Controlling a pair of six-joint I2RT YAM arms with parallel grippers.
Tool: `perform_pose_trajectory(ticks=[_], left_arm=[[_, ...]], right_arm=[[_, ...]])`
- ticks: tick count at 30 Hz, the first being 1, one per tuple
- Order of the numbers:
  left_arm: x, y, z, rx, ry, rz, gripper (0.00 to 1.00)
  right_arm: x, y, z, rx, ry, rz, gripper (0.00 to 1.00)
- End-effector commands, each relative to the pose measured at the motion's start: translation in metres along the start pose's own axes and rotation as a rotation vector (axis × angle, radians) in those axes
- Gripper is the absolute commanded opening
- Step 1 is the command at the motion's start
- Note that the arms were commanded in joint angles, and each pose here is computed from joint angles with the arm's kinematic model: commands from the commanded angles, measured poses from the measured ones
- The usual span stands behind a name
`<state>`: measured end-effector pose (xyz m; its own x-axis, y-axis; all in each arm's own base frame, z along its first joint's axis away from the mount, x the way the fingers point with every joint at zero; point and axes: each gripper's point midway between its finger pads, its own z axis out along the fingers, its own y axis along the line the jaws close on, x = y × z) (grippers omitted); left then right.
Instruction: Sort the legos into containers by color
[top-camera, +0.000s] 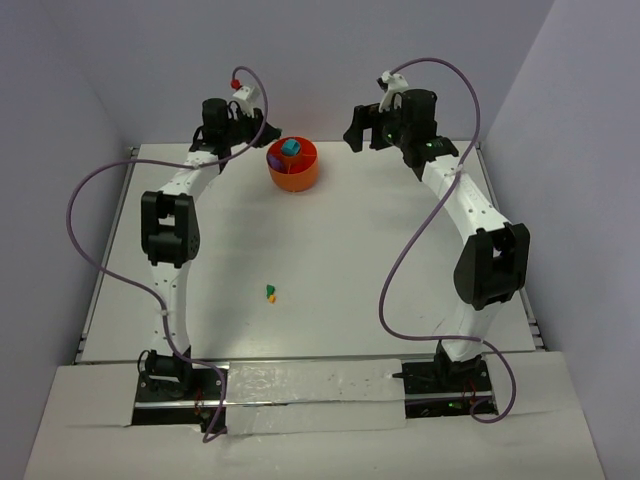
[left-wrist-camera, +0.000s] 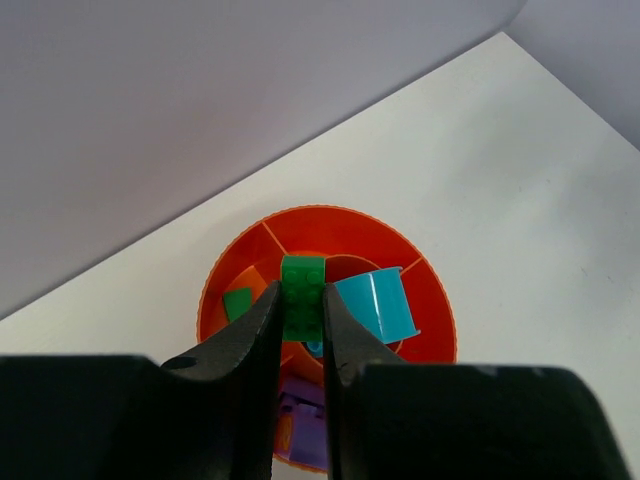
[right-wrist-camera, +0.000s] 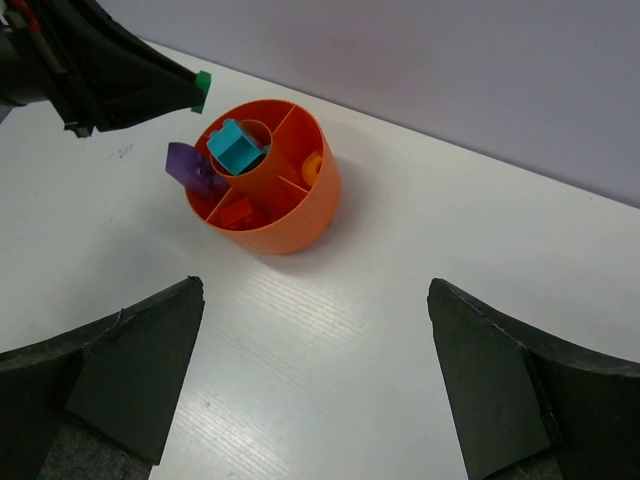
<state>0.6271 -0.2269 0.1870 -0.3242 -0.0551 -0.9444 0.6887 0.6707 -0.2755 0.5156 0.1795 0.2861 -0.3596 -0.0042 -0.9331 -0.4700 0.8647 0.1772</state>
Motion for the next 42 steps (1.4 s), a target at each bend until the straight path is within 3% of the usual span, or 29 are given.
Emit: perform_pose_trajectory(ticks=[1, 12, 19, 28, 36, 39, 42], left_arm=[[-0.013, 0.007, 0.013, -0.027, -0.065, 0.069, 0.05], [-0.003, 0.022, 0.018, -0.079, -0.057, 0.08, 0.11], [0.004, 0.023, 0.019, -0.078, -0.043, 0.071, 0.28], [-0.008, 0.024, 0.019, -0.092, -0.058, 0.095, 0.43], [-0.023, 0.02, 0.013, -0.098, -0.076, 0.12, 0.4], [-0.045, 0.007, 0.0, -0.068, -0.111, 0.139, 0.39], [-0.078, -0.032, -0.03, 0.071, -0.115, 0.244, 0.41]], right_arm=[[-0.029, 0.013, -0.018, -0.032, -0.061, 0.0, 1.0], [-0.023, 0.015, -0.016, -0.044, -0.047, 0.012, 1.0], [-0.022, 0.014, -0.015, -0.045, -0.042, 0.012, 1.0], [-0.021, 0.015, -0.015, -0.047, -0.04, 0.014, 1.0], [-0.021, 0.017, -0.016, -0.053, -0.042, 0.015, 1.0], [-0.019, 0.017, -0.017, -0.055, -0.034, 0.014, 1.0], [-0.015, 0.02, -0.026, -0.062, -0.023, 0.011, 1.0]])
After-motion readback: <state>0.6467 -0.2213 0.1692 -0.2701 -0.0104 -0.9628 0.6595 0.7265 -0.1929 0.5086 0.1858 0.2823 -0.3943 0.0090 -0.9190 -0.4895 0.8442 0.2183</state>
